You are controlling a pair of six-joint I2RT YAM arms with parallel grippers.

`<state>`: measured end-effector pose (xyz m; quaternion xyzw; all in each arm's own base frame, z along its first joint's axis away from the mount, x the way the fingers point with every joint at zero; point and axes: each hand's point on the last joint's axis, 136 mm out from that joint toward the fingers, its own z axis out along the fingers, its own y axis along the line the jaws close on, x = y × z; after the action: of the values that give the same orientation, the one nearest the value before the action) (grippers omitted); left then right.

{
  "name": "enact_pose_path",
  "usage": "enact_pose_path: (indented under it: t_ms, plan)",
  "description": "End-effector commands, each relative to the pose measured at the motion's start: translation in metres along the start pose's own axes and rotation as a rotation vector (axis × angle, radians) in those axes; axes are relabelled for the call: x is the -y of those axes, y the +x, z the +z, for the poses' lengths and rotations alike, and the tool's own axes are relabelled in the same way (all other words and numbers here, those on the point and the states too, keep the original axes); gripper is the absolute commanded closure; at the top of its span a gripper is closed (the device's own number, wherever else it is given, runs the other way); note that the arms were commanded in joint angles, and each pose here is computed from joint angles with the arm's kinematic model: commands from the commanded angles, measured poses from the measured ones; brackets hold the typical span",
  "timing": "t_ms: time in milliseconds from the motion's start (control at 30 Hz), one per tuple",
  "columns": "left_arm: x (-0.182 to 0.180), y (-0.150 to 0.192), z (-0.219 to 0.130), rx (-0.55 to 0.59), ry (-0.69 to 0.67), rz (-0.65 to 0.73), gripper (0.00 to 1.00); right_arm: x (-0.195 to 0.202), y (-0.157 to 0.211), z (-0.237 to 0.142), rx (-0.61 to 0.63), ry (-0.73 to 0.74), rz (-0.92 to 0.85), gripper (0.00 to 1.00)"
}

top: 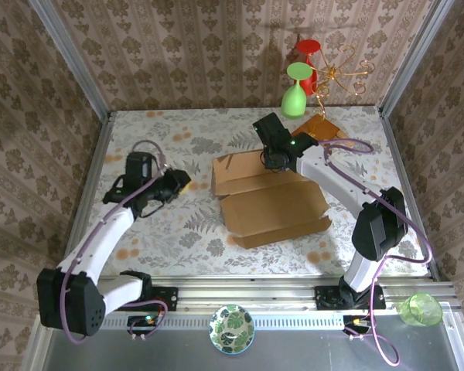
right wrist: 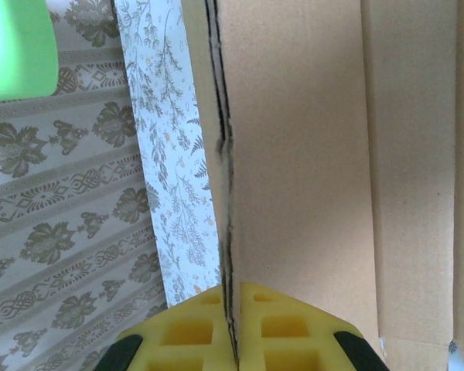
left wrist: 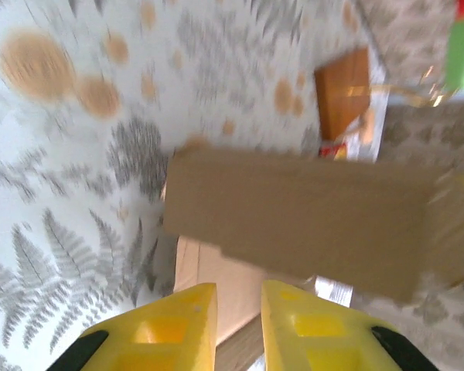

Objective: Fold the paper box

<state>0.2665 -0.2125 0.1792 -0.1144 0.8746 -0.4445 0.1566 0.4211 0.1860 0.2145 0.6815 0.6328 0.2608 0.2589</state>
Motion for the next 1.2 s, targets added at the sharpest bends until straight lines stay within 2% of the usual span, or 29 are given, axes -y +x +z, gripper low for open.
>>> enact_pose_path:
  t_ms: [0, 100, 200, 300, 400, 500, 633, 800, 933, 1167]
  plan:
    - [0.065, 0.040, 0.011, -0.112, 0.202, 0.216, 0.77, -0.003, -0.006, 0.000, 0.033, 0.011, 0.040, 1.00]
    - [0.058, 0.058, 0.029, -0.132, 0.159, 0.241, 0.75, -0.005, -0.004, 0.003, 0.033, 0.016, 0.037, 1.00]
    - [0.064, 0.060, 0.047, -0.114, 0.162, 0.273, 0.69, -0.006, -0.002, 0.004, 0.023, 0.020, 0.038, 1.00]
    - [0.064, 0.054, 0.073, -0.113, 0.116, 0.309, 0.64, -0.003, 0.000, 0.004, 0.018, 0.030, 0.034, 1.00]
    - [0.050, 0.033, 0.094, -0.041, 0.039, 0.306, 0.65, -0.002, -0.001, 0.002, 0.024, 0.041, 0.028, 1.00]
    - [0.029, 0.009, 0.093, 0.041, -0.063, 0.329, 0.66, 0.000, -0.003, 0.001, 0.032, 0.044, 0.026, 1.00]
    - [-0.007, -0.016, 0.076, 0.135, -0.151, 0.291, 0.60, 0.001, -0.005, 0.003, 0.036, 0.053, 0.024, 1.00]
    - [-0.034, -0.030, 0.065, 0.171, -0.159, 0.247, 0.55, 0.001, -0.003, 0.003, 0.030, 0.064, 0.024, 1.00]
    - [-0.046, -0.036, 0.071, 0.156, -0.148, 0.235, 0.53, -0.001, -0.001, 0.004, 0.029, 0.062, 0.024, 1.00]
    - [-0.037, -0.037, 0.091, 0.136, -0.061, 0.241, 0.50, -0.001, 0.004, 0.008, 0.018, 0.069, 0.030, 1.00]
